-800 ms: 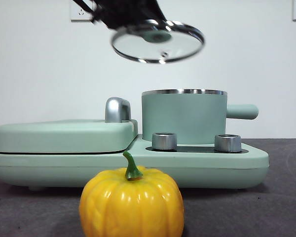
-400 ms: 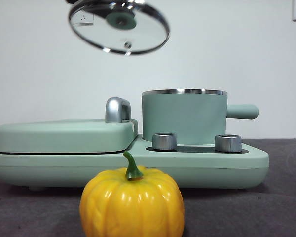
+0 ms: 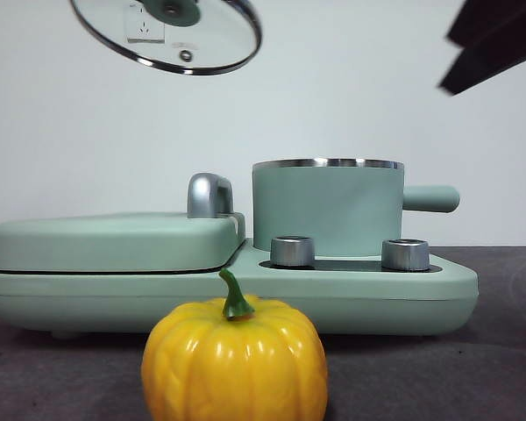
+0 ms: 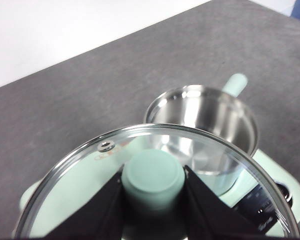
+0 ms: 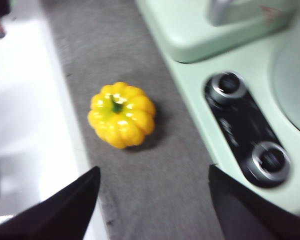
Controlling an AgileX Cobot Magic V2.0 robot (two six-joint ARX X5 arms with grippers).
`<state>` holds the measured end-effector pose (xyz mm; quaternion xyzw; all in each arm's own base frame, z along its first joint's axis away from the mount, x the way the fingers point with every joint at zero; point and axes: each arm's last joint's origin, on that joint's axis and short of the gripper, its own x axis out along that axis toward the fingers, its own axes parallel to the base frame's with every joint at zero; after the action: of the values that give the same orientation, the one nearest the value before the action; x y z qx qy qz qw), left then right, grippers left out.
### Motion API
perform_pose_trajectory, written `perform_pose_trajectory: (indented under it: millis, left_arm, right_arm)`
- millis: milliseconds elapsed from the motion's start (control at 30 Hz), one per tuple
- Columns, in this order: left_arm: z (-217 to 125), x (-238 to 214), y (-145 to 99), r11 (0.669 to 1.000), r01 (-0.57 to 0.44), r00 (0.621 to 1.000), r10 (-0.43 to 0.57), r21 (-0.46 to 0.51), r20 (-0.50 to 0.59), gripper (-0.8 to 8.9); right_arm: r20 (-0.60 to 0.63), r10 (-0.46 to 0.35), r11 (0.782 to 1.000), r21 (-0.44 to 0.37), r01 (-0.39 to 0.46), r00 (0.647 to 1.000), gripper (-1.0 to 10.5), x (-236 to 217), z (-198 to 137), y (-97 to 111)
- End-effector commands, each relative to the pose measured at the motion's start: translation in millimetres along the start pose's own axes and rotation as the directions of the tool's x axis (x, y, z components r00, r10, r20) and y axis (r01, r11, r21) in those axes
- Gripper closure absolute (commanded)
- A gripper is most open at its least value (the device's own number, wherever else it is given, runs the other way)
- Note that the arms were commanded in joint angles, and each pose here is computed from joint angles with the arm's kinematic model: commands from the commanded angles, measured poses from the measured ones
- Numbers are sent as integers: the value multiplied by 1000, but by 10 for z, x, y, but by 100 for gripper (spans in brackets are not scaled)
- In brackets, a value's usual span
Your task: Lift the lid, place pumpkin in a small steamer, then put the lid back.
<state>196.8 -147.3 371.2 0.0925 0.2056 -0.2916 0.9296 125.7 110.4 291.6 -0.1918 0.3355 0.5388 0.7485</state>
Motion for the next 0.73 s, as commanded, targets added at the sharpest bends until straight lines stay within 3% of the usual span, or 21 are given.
perform_pose_trajectory:
  millis: [33, 233, 733]
  left_arm:
    - [69, -85, 29, 1000, -17, 1000, 17, 5, 25, 803]
    - [44, -224, 94, 997, -76, 997, 77, -5, 10, 803]
    - [52, -360, 189, 993, -116, 992, 117, -30, 37, 804]
  right_arm:
    - [8, 32, 994, -109, -31, 999, 510, 116, 124, 37]
    - [-37, 54, 979, -195, -60, 998, 509, 444, 253, 122]
    - [-153, 137, 947, -268, -175, 979, 488, 1220, 340, 290]
